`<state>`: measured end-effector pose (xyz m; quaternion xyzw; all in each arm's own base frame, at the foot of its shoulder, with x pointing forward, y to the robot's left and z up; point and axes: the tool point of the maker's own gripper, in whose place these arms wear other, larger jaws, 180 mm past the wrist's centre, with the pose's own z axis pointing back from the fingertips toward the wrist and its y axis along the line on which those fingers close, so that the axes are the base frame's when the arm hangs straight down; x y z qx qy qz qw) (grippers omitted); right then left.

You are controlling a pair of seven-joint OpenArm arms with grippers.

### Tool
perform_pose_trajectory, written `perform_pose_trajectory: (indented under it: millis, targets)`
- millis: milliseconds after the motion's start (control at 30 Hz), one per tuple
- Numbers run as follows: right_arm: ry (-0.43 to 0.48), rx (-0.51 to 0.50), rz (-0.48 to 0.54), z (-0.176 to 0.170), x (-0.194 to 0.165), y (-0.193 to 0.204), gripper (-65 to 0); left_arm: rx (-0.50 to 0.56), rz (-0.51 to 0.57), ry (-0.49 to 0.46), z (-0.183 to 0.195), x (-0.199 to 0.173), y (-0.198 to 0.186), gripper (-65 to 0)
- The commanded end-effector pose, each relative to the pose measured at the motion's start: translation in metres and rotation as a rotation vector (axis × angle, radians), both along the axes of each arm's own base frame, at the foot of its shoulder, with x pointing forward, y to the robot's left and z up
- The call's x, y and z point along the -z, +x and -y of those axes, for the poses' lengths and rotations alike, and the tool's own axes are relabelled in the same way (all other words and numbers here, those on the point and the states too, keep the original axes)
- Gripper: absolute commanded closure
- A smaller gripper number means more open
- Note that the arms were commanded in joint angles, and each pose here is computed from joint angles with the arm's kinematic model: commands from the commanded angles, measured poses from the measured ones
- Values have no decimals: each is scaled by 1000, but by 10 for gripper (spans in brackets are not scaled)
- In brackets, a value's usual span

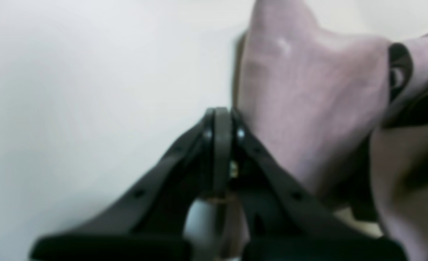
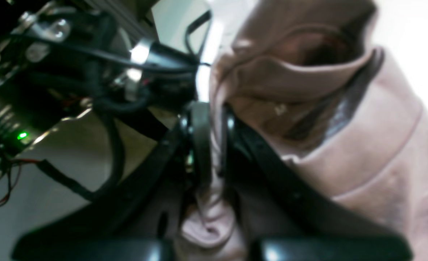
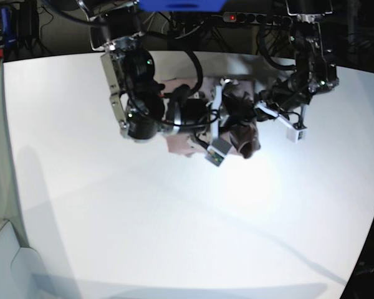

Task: Layout the t-shirt on the table in an organized manner, then fold the t-shirt properly
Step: 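Lift the strip end with the right gripper and fold it over the folded half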

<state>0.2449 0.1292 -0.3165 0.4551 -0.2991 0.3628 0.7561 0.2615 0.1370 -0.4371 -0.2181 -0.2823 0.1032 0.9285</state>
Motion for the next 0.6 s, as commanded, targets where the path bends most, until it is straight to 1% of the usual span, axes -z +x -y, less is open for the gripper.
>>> perform_pose_trajectory:
  millis: [0, 67, 200, 300, 467, 567]
  targets:
    - [13, 8, 32, 1, -9, 10, 0, 22, -40, 30, -3, 4, -8, -1]
    - [2, 6, 33, 3, -7, 14, 0, 20, -49, 33, -5, 6, -13, -1]
    - [-21, 15, 41, 13, -3, 19, 0, 4, -14, 50, -13, -6, -8, -1]
    - [3, 25, 58, 11, -9, 24, 0, -15, 18, 64, -22, -17, -3, -1]
    - [-14, 25, 4, 11, 8, 23, 0, -57, 51, 96, -40, -31, -7, -1]
    - [-15, 25, 3, 11, 8, 23, 0, -61, 69, 136, -53, -41, -14, -1]
